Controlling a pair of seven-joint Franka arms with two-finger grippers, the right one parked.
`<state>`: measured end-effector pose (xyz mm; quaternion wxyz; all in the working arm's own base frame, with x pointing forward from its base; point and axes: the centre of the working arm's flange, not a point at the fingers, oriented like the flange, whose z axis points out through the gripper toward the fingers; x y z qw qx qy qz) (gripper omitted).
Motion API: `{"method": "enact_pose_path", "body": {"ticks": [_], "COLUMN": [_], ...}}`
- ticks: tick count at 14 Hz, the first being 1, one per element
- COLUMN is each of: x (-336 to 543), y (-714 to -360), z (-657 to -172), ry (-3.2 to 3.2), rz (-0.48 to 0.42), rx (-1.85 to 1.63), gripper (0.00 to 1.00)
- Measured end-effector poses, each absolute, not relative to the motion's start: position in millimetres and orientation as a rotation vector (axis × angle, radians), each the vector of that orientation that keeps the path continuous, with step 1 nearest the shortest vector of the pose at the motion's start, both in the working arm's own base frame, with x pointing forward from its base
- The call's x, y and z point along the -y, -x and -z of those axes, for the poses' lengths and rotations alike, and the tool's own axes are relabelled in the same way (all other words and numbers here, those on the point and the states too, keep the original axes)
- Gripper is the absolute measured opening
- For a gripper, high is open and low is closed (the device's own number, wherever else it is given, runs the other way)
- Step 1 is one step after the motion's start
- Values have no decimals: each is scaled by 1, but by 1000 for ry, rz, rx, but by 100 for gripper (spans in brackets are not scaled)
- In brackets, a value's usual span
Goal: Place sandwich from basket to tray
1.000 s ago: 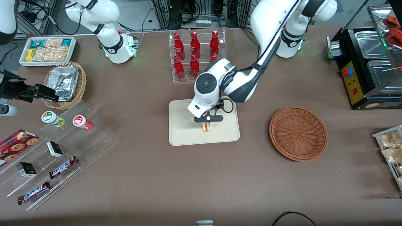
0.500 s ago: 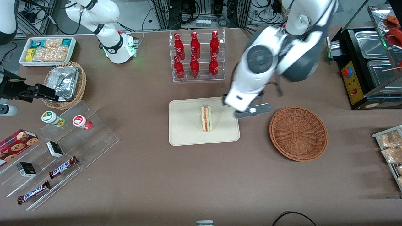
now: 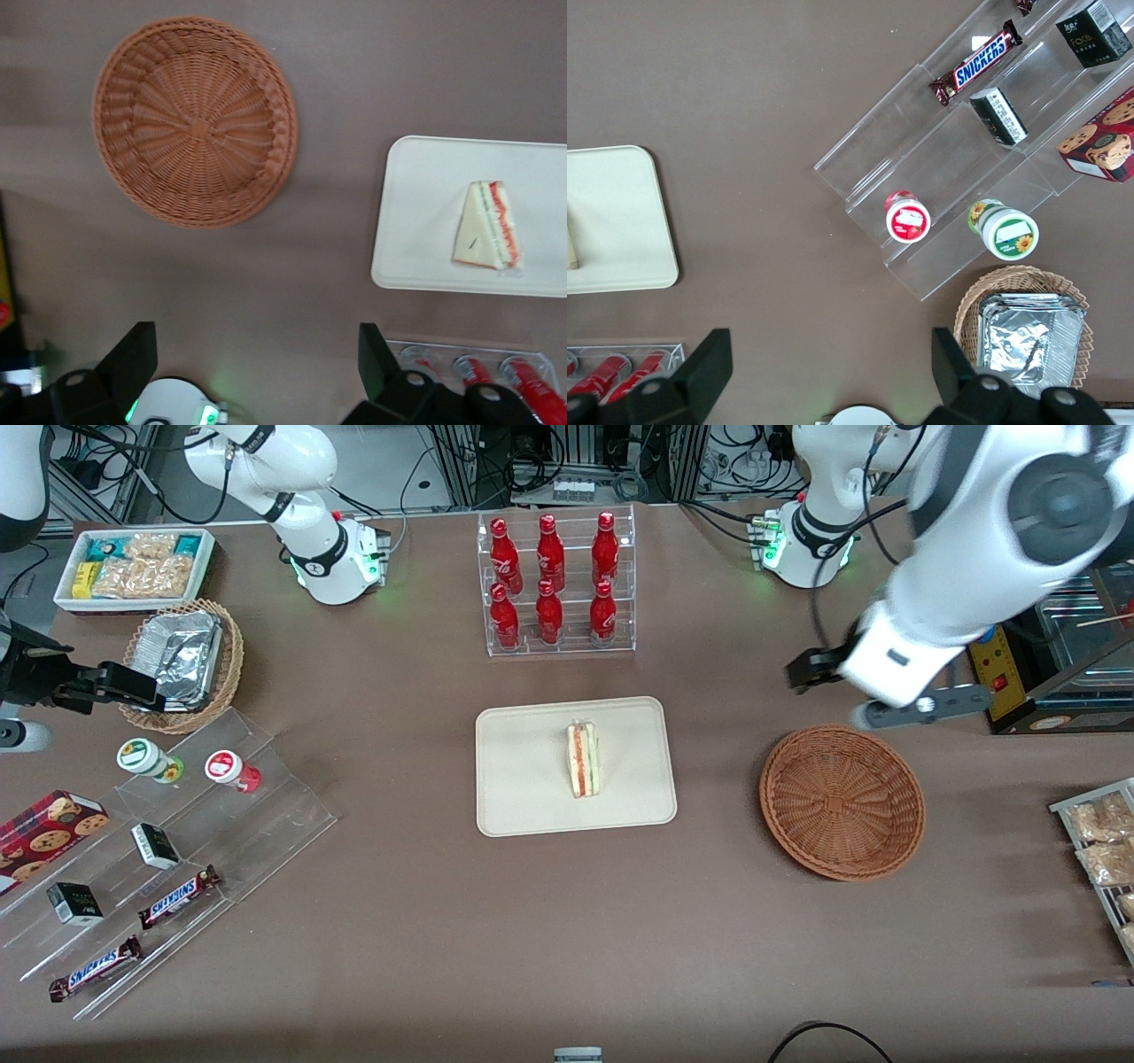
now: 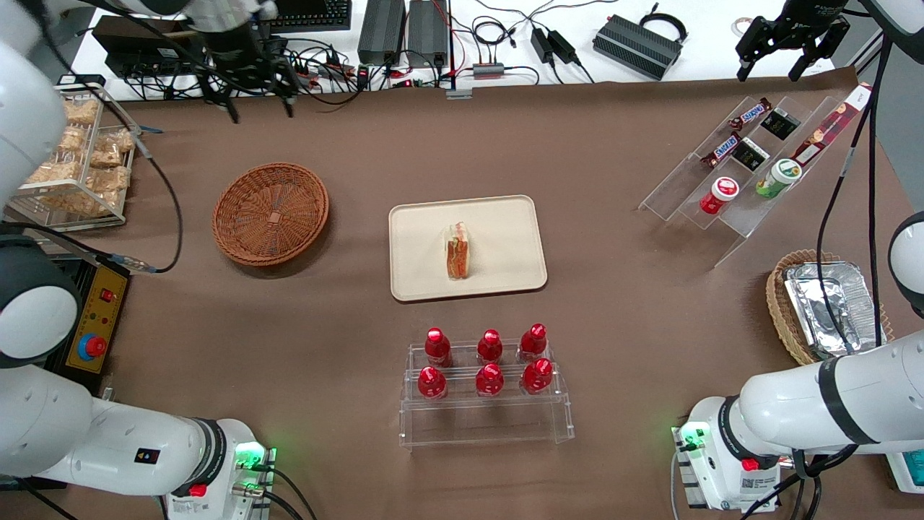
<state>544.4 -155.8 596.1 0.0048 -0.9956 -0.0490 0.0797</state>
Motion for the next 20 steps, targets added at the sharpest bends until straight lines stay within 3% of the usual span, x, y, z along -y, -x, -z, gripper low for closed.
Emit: {"method": "enact_pose_path", "body": {"ticks": [9,20], "x": [46,13], "y": [-528,-554], "z": [-605,-609], "ry": [3115,3129], "rz": [-252,-173], "rx": [-50,17], "gripper": [100,100]}}
